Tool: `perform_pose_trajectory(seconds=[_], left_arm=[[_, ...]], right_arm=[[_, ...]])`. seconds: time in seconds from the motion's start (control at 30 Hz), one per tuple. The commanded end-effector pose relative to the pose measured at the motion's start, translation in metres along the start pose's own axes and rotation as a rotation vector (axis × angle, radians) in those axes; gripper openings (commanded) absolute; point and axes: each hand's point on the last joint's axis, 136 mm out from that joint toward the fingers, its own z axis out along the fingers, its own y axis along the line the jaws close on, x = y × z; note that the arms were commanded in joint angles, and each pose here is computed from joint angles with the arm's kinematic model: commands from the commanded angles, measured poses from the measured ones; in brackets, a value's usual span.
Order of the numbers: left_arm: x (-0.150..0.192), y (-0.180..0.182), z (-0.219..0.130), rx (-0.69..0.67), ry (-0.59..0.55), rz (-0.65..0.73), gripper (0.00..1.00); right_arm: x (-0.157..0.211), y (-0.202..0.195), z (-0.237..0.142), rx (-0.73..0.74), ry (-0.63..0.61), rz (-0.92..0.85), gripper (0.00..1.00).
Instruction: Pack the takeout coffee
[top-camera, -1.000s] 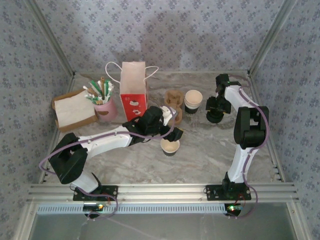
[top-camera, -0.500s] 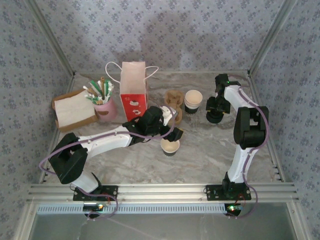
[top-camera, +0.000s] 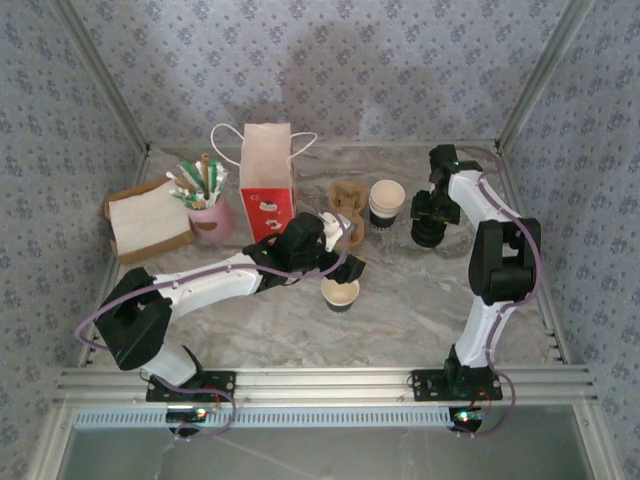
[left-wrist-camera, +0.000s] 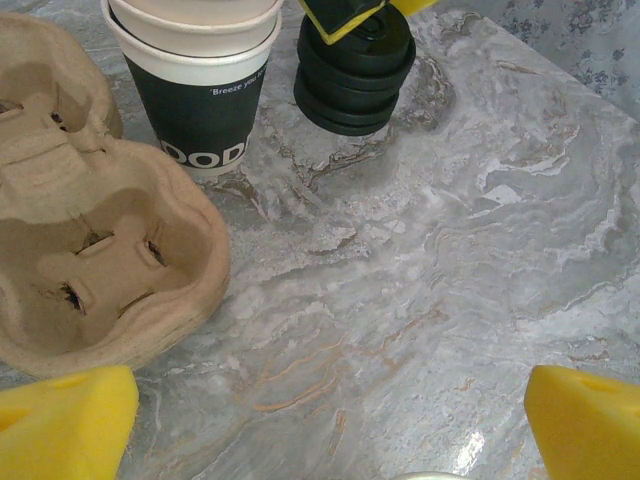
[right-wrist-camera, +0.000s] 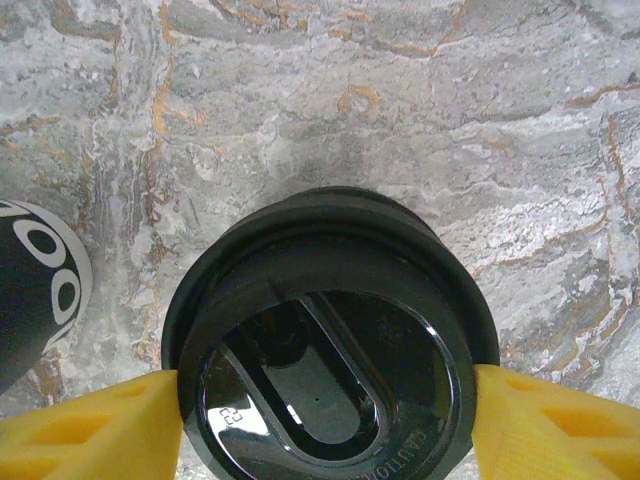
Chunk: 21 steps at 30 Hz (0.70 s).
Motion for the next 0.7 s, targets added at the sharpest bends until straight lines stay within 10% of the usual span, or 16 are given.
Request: perform_pose_trajectory(seconds=[0.0,0.67], left_arm=[[-0.015,-0.006,-0.010,0.016,-0.052,0.029,0.99],[-0.013,-0.009,-0.009,0.025,-0.048,0.028,1.00]], right_arm=[[0.013,-0.001,-0.002,0.003,0.035,0.016,0.73],[0.057,-0.003,-0.010,0.002,0.082,0.005,0.73]])
